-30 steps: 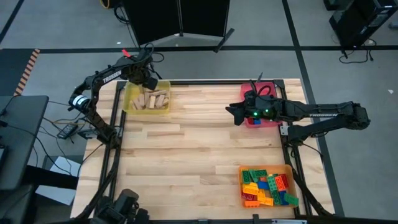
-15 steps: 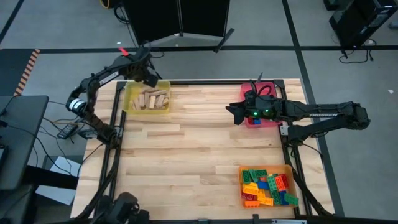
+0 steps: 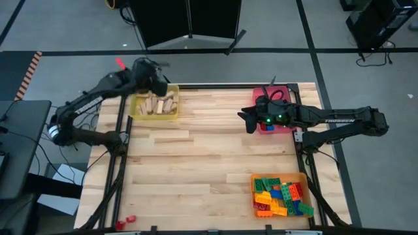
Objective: Sort blocks by size
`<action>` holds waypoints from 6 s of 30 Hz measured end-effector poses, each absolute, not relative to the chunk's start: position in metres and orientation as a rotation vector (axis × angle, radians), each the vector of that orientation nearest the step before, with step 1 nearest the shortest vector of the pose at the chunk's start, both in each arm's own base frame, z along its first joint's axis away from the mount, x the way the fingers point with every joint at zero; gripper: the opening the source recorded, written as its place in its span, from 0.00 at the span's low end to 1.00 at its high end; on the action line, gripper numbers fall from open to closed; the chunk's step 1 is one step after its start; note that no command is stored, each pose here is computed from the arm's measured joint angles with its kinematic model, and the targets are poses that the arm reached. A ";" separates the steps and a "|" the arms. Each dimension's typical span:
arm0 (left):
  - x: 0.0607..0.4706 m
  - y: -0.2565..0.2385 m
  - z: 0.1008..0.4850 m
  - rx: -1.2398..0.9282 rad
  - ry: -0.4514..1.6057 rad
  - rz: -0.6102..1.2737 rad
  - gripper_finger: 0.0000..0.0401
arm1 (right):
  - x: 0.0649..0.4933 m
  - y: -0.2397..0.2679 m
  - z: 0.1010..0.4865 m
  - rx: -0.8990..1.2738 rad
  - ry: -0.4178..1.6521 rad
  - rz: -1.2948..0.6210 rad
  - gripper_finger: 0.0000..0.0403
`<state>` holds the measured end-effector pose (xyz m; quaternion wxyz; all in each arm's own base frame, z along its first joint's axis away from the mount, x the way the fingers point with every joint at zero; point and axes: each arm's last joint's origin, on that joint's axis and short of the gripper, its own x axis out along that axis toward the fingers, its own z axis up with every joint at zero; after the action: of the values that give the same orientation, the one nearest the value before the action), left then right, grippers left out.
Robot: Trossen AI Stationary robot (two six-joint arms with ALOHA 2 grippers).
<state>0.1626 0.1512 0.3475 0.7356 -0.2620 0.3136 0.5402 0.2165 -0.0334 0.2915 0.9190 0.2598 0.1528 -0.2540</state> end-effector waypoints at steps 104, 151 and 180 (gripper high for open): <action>0.187 -0.282 0.135 -0.417 2.141 0.048 0.66 | 0.212 -0.004 0.277 0.437 0.584 -0.208 0.38; 0.306 -0.104 0.264 -0.609 0.815 0.597 0.24 | 0.216 -0.004 0.283 0.418 0.511 -0.184 0.39; 0.337 0.135 0.349 -0.796 0.179 -0.375 0.24 | 0.228 -0.010 0.326 0.159 0.048 -0.297 0.57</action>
<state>0.3371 0.1348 0.3490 0.9009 -0.3847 0.0865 -0.1812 0.2279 -0.0097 0.3257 0.9855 0.0790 0.0240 -0.1479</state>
